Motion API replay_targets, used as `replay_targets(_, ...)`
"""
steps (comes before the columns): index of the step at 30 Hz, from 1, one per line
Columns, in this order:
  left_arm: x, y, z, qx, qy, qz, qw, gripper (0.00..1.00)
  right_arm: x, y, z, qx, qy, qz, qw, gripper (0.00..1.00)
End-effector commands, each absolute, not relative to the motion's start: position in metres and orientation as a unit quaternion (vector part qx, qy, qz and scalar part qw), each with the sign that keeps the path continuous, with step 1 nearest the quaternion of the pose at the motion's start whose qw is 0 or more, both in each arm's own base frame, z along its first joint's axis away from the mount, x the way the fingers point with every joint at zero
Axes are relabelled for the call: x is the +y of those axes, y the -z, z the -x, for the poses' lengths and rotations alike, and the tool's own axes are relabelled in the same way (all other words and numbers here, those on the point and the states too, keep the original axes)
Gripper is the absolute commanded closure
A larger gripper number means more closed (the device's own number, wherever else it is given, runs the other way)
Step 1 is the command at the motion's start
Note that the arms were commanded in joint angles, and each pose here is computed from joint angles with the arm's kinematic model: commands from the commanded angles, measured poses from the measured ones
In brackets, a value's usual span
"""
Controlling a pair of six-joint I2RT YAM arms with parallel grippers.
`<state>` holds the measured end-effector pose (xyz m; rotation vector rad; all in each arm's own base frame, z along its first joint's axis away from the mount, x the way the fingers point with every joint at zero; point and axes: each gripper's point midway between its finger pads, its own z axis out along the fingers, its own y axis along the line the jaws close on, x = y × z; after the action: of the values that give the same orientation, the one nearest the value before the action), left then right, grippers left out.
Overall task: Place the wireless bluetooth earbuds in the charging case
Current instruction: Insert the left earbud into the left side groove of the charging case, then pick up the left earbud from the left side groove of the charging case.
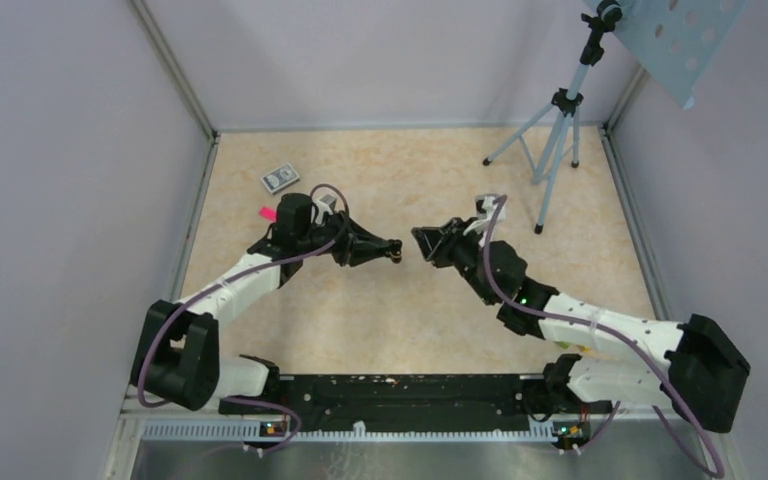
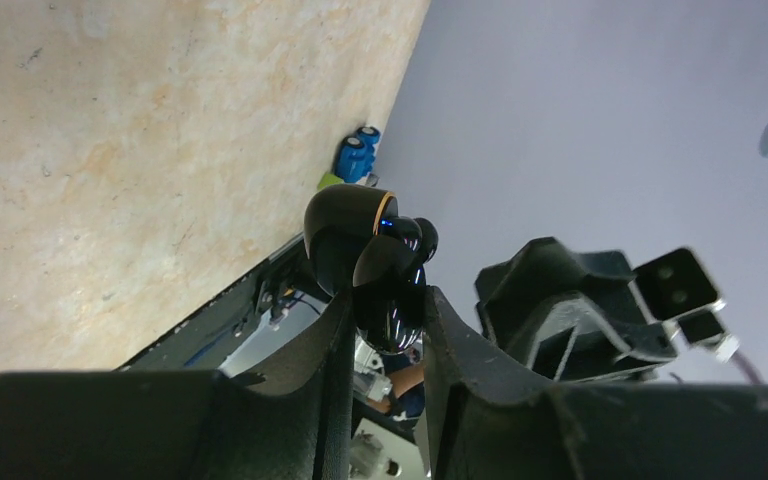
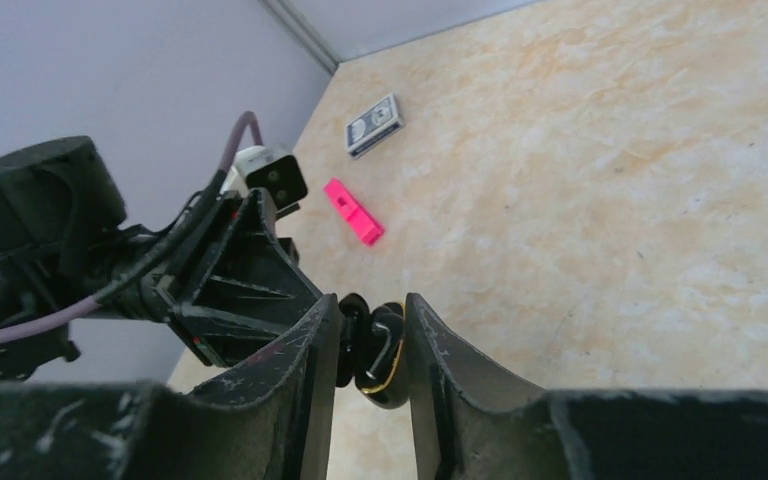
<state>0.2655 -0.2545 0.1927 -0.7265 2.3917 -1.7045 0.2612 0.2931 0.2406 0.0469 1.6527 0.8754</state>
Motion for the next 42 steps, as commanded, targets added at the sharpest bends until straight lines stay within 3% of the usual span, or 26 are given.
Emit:
replay_targets(1,-0.260,-0.198,-0.258,0.796,0.578,0.172,0.063,1.00,0.296,-0.242,-0.244,0.732,-0.469,-0.005,0.494,0.69)
replay_targets(4,-0.260,-0.200,-0.255,0.798,0.580,0.150,0.069,1.00,0.298,-0.241,-0.235,0.743,-0.492,0.022,0.453,0.67)
replay_targets(7,-0.261,-0.202,-0.253,0.801,0.582,0.126,0.068,1.00,0.300,-0.240,-0.230,0.751,-0.506,0.046,0.421,0.57)
replay_targets(10,-0.262,-0.203,-0.253,0.805,0.581,0.102,0.072,1.00,0.302,-0.229,-0.226,0.761,-0.517,0.061,0.387,0.54)
replay_targets(42,-0.264,-0.207,-0.253,0.809,0.579,0.071,0.073,1.00,0.317,-0.192,-0.242,0.751,-0.547,0.063,0.364,0.49)
